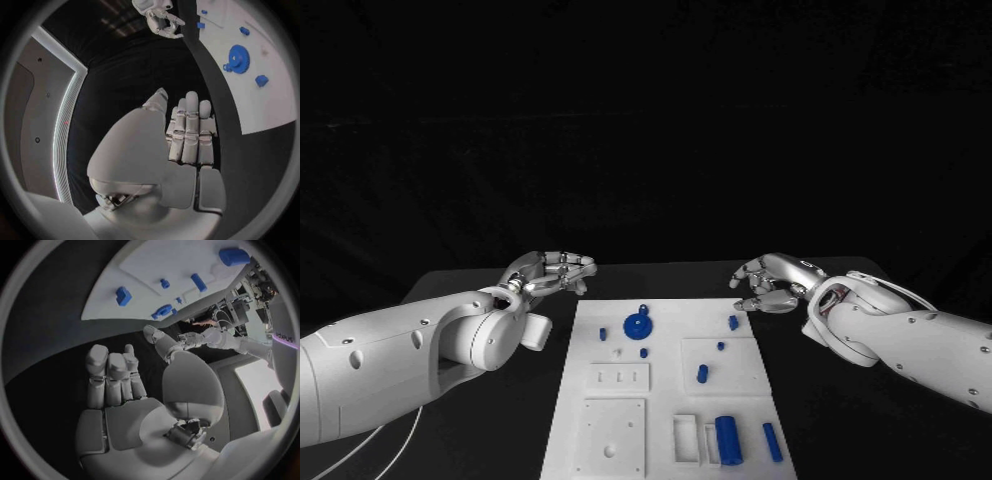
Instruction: Assemble the parts on the task board
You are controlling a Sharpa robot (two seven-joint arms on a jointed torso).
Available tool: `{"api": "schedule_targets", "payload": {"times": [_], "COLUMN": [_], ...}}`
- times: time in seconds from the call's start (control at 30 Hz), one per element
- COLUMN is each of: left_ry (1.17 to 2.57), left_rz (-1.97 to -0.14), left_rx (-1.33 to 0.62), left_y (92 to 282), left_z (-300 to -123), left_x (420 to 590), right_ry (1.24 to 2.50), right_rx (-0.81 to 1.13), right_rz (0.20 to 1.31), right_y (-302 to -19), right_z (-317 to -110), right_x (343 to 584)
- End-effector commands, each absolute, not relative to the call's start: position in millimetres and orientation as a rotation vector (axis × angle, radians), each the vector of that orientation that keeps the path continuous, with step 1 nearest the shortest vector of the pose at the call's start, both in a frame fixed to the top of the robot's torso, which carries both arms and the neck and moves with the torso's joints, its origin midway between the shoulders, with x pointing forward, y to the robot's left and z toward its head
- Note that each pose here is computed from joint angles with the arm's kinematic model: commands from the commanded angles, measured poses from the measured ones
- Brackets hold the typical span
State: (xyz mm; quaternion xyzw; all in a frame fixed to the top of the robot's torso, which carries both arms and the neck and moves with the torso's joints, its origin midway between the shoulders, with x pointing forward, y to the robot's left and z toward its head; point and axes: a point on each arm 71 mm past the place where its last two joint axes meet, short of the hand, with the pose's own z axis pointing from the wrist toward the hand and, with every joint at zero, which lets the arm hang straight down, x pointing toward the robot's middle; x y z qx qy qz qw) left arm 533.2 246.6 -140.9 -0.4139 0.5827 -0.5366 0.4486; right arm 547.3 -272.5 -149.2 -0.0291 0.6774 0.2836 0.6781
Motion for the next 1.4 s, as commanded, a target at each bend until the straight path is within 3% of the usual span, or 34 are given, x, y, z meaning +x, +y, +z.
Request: {"api": "schedule_targets", "payload": {"times": [0.03,0.47,1.4], "left_ry": [1.441,1.444,1.448], "left_rz": [-1.356,-1.358,-1.360], "left_rx": [-1.007,-1.007,-1.006], "left_y": [244.9,244.6,244.1], "left_z": [-139.4,-140.1,-140.3], "left_x": [532.7,532.3,530.8], "right_ry": [1.584,1.659,1.703], "right_rx": [-0.061,-0.019,0.001], "right_rz": [0.675,0.641,0.671], "right_y": [-276.0,-289.7,-276.1], "right_z": [-161.8,-190.7,-208.3], "right_x": [547.4,551.5,553.1]}}
